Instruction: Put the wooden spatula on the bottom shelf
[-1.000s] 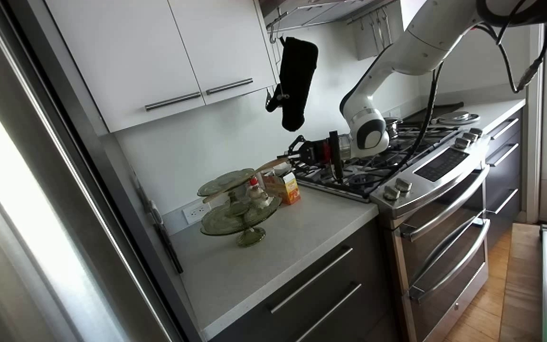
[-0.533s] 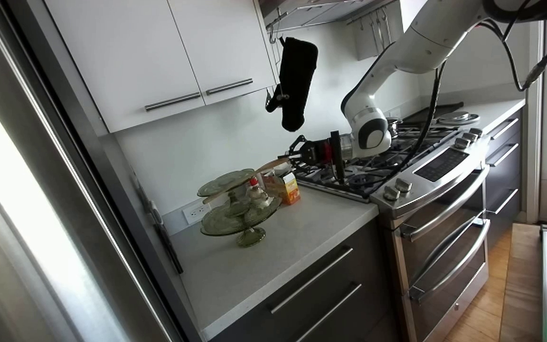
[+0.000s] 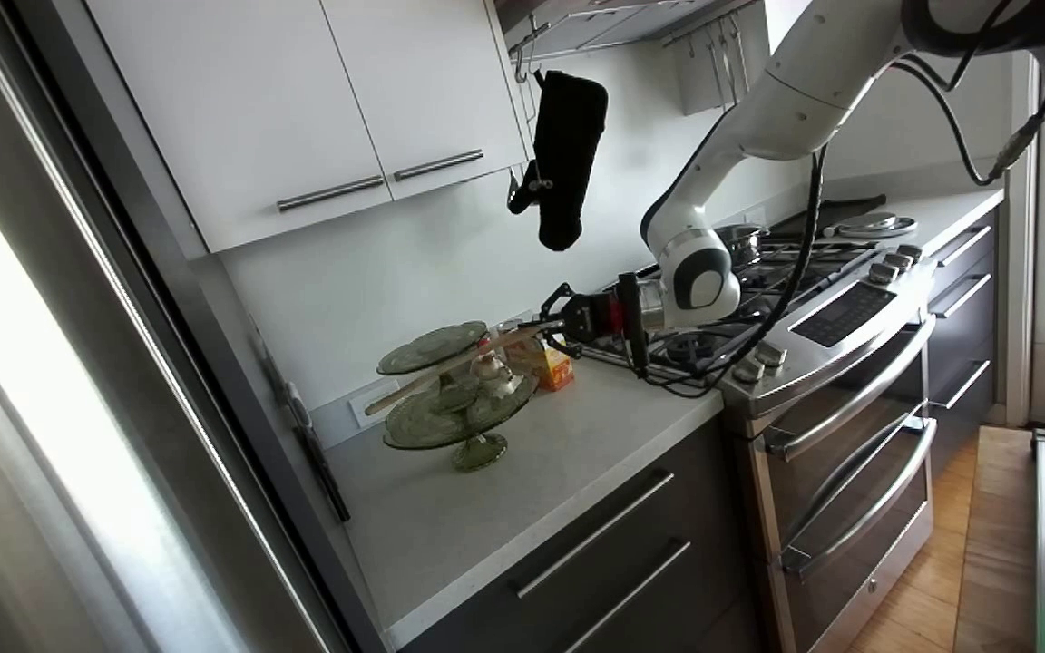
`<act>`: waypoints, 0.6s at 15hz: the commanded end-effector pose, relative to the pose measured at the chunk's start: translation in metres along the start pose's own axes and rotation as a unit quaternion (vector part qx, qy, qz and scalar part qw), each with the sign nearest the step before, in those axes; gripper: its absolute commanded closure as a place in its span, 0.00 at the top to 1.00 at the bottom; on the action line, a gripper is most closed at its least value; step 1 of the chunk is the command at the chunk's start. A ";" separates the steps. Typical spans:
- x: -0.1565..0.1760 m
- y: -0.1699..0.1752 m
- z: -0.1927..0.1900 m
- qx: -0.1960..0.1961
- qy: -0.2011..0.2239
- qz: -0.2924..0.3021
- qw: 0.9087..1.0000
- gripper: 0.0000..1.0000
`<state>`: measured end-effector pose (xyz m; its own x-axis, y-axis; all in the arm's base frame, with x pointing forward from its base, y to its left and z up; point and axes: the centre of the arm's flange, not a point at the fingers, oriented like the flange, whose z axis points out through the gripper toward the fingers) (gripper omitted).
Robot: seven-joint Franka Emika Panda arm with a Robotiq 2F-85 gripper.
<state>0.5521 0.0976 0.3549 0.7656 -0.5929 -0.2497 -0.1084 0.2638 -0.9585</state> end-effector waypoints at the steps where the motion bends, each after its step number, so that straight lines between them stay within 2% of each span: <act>1: -0.010 0.026 0.008 0.006 0.036 0.019 0.999 0.02; 5: -0.009 0.053 0.008 -0.002 0.087 0.026 0.996 0.02; 9: -0.006 0.069 0.008 0.007 0.111 0.018 0.994 0.02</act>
<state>0.5473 0.1195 0.3042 0.6395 -0.7003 -0.3173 -0.1442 0.2962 -0.9442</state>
